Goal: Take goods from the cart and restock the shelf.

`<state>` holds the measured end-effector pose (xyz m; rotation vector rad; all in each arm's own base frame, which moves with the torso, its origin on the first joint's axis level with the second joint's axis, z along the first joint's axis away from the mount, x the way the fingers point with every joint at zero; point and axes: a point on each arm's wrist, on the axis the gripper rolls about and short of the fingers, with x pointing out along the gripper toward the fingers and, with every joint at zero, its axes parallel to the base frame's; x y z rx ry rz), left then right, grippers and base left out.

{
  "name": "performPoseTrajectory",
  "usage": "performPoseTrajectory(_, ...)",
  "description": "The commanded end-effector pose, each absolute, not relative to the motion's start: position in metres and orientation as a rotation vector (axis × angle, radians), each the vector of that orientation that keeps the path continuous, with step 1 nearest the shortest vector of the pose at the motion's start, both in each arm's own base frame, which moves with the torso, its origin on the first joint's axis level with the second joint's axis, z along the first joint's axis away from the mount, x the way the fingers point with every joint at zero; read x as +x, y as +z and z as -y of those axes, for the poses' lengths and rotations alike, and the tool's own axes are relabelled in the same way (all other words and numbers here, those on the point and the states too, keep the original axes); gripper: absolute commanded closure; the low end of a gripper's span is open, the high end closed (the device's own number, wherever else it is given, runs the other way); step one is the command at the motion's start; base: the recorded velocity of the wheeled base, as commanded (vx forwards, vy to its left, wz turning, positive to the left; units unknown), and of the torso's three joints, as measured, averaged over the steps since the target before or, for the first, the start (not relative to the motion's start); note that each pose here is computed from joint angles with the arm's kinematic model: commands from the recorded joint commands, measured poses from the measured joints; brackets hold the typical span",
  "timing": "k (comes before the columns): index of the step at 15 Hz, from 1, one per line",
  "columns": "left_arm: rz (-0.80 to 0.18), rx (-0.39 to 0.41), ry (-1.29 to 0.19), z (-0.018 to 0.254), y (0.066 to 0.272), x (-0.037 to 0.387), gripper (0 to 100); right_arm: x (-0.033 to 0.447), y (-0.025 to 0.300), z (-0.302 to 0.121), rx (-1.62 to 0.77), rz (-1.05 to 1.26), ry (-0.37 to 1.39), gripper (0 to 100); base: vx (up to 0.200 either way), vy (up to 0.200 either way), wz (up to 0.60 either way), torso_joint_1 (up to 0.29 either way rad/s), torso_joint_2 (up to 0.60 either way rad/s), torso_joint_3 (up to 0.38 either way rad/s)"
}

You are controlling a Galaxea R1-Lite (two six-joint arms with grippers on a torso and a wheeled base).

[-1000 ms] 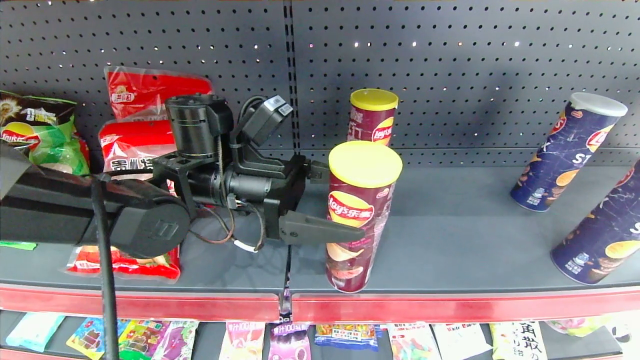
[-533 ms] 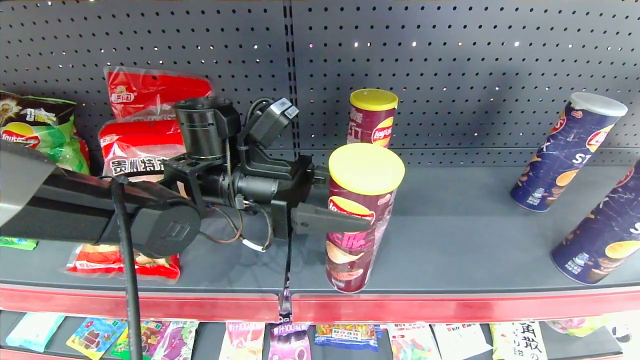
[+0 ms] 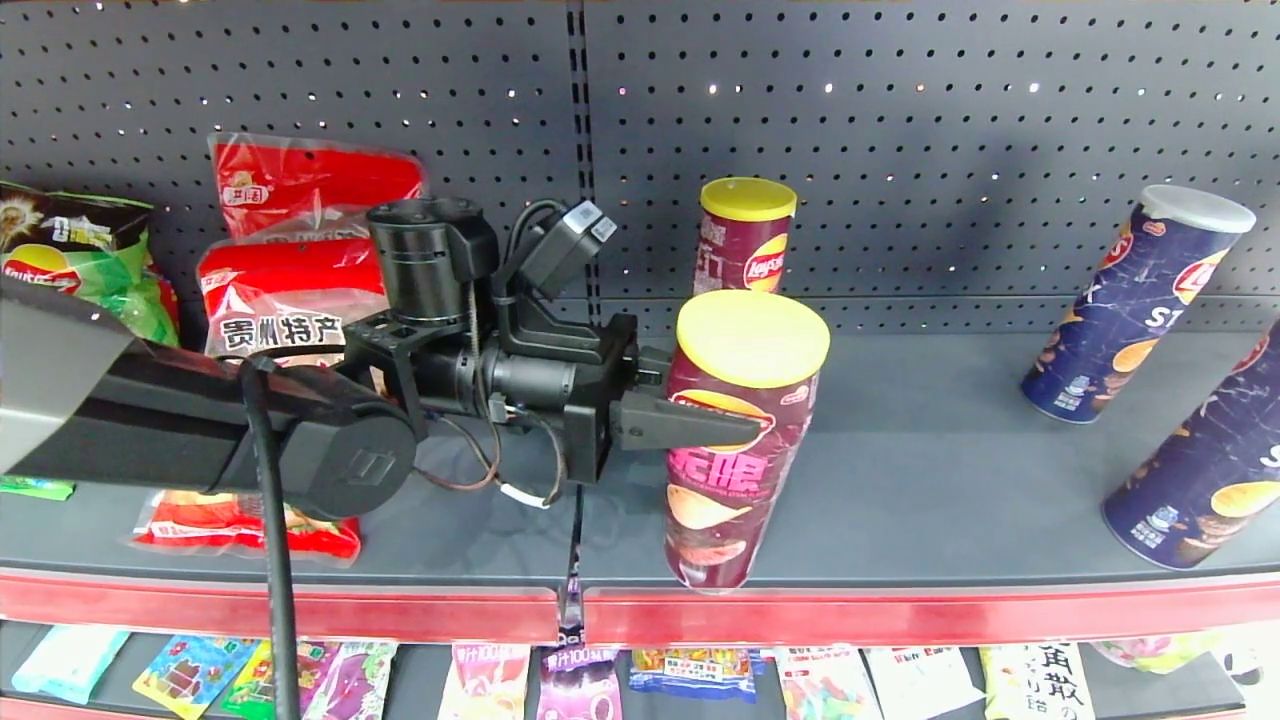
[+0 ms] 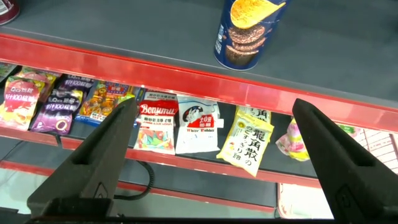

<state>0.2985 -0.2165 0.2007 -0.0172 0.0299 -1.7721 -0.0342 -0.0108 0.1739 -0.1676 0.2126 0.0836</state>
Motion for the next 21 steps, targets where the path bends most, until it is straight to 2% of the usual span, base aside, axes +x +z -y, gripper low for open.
performPoseTrajectory(1,-0.015,-0.012,-1.724,0.22,0.204,0.297,100,-0.034,0.174,0.011,-0.168,-0.211,0.084,0,0.0,0.0,0.0,0.0,0.0,0.0)
performPoseTrajectory(5,0.029,-0.003,-1.631,0.226,0.207,0.295,100,-0.034,0.173,0.011,-0.166,-0.214,0.087,0,0.0,0.0,0.0,0.0,0.0,0.0)
performPoseTrajectory(9,0.033,-0.004,-1.566,0.23,0.205,0.292,100,-0.034,0.173,0.011,-0.147,-0.215,0.087,0,0.0,0.0,0.0,0.0,0.0,0.0)
performPoseTrajectory(17,0.011,-0.011,-1.5,0.22,0.199,0.275,100,-0.034,0.172,0.011,-0.135,-0.217,0.088,0,0.0,0.0,0.0,0.0,0.0,0.0)
performPoseTrajectory(21,0.017,-0.03,-1.492,0.218,0.206,0.272,100,-0.034,0.171,0.011,-0.136,-0.221,0.089,0,0.0,0.0,0.0,0.0,0.0,0.0)
